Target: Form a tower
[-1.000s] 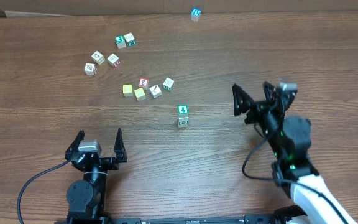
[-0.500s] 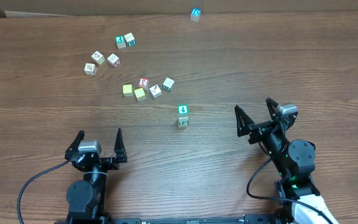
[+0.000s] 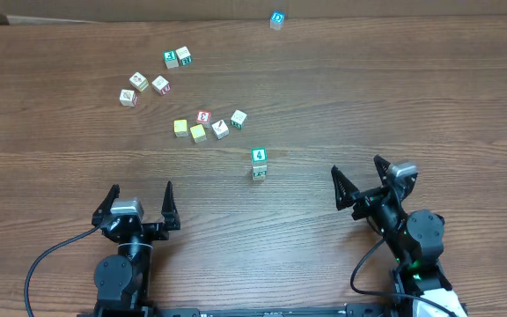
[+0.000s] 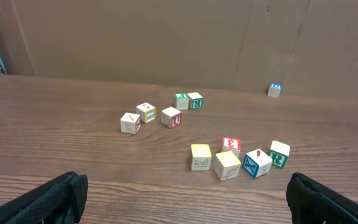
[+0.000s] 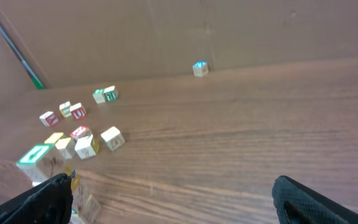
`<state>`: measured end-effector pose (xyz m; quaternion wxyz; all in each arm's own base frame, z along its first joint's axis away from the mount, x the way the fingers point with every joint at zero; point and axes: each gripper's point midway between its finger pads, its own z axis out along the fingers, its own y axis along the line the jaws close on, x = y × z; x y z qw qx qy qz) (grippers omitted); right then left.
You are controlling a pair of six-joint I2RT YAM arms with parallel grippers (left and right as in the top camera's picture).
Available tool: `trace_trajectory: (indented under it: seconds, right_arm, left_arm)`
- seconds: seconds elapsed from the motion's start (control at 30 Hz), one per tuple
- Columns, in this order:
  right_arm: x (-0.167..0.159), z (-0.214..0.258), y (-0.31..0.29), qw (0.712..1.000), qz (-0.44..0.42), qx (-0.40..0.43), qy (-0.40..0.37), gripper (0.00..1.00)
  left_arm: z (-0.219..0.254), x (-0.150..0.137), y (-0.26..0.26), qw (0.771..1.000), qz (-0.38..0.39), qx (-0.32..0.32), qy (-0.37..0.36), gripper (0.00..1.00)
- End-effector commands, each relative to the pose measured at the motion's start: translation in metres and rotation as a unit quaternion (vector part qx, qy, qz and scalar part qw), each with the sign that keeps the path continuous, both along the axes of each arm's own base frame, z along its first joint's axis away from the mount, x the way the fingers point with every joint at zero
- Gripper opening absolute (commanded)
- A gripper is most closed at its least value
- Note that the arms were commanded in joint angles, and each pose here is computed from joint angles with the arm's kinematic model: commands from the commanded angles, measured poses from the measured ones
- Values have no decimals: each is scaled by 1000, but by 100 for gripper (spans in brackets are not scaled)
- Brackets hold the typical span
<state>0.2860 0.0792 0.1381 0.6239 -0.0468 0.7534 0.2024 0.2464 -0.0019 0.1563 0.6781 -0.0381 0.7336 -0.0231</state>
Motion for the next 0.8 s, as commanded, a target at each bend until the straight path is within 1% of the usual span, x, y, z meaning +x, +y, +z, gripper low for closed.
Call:
trace_trajectory:
  seconds: [0.0,0.2,0.4,0.77]
  right_arm:
    - [-4,-5,-2,1000,1,-13,0,100]
    - [-6,-16,-2,1000,3,-23,21,100]
    - [-14,-43,-3,996,4,-30,80,100]
    - [-26,-46,-6,995,1,-33,95,100]
  left_arm:
    - [2,0,0,1000,1,15,-5,99]
    - [2,0,0,1000,1,15,-5,100]
    - [2,0,0,1000,1,15,-5,99]
    - [2,0,0,1000,1,15,-5,99]
